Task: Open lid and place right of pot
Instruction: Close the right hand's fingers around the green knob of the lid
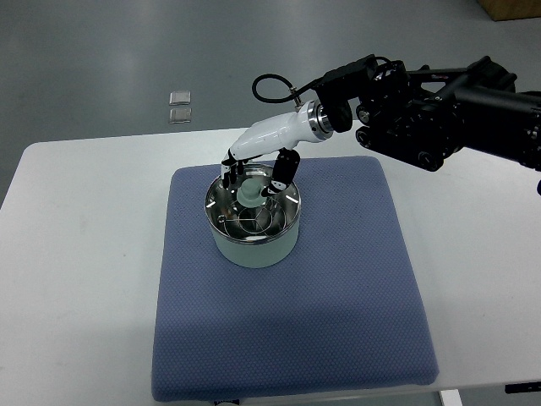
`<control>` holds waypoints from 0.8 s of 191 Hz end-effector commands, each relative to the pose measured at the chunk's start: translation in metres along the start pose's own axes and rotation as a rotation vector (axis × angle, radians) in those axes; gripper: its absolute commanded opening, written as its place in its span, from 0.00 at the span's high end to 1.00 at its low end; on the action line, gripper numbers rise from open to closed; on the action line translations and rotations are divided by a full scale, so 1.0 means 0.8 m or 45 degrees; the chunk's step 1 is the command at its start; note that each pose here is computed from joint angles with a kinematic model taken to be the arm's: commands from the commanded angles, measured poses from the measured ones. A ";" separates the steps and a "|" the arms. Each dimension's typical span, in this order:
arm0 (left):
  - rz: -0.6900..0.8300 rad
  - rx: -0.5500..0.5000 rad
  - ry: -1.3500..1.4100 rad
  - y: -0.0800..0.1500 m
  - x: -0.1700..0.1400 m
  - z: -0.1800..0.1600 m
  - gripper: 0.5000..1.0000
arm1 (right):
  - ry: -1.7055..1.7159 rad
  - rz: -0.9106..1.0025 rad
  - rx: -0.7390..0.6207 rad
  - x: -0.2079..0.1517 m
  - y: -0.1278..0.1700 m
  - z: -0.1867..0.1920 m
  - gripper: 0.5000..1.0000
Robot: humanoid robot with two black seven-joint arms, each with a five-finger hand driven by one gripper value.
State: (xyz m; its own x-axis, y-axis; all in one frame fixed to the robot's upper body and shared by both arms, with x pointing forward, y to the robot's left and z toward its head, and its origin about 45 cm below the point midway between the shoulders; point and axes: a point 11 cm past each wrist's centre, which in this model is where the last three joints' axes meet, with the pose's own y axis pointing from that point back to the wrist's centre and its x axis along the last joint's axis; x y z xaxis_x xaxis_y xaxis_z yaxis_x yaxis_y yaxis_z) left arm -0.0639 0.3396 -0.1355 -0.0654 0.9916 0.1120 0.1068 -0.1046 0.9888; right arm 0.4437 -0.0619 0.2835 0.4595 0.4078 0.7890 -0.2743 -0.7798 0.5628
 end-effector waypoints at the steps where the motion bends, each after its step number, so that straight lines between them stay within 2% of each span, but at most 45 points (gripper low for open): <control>1: 0.000 0.000 0.000 0.000 0.000 0.000 0.00 | -0.003 0.000 0.000 -0.001 0.000 0.001 0.62; 55: 0.000 0.000 0.000 0.000 0.000 0.000 0.00 | 0.001 0.011 0.001 -0.002 -0.001 0.001 0.70; 67: 0.000 0.000 0.000 0.000 0.000 0.000 0.00 | 0.005 0.017 0.003 -0.002 -0.001 0.001 0.76; 77: 0.000 0.000 0.000 0.000 0.000 0.000 0.00 | 0.005 0.017 0.003 -0.002 -0.001 0.001 0.76; 78: -0.002 0.000 0.000 0.000 -0.001 0.000 0.00 | 0.007 0.017 0.002 -0.002 -0.001 0.001 0.82; 80: -0.002 0.000 0.000 0.000 -0.001 0.000 0.00 | 0.007 0.017 0.002 -0.002 -0.001 0.001 0.84; 93: 0.000 0.000 0.000 0.000 0.000 0.000 0.00 | 0.007 0.017 0.002 -0.002 -0.001 0.001 0.86; 94: -0.002 0.000 0.000 0.000 -0.001 0.000 0.00 | 0.007 0.019 0.002 -0.002 -0.001 0.001 0.93; 105: 0.000 0.000 0.002 0.000 0.000 0.000 0.00 | 0.006 0.020 0.004 -0.003 -0.001 0.001 0.99; 153: 0.000 0.000 0.000 0.000 0.000 0.000 0.00 | -0.015 0.010 0.003 -0.016 -0.004 0.004 1.00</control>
State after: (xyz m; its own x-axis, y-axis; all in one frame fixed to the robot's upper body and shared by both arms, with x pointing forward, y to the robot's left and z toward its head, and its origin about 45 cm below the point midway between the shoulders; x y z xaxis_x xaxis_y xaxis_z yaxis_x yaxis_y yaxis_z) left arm -0.0640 0.3395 -0.1356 -0.0654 0.9916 0.1117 0.1071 -0.1043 0.9888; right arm 0.4419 -0.0643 0.2747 0.4611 0.3973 0.7934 -0.2754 -0.7859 0.5536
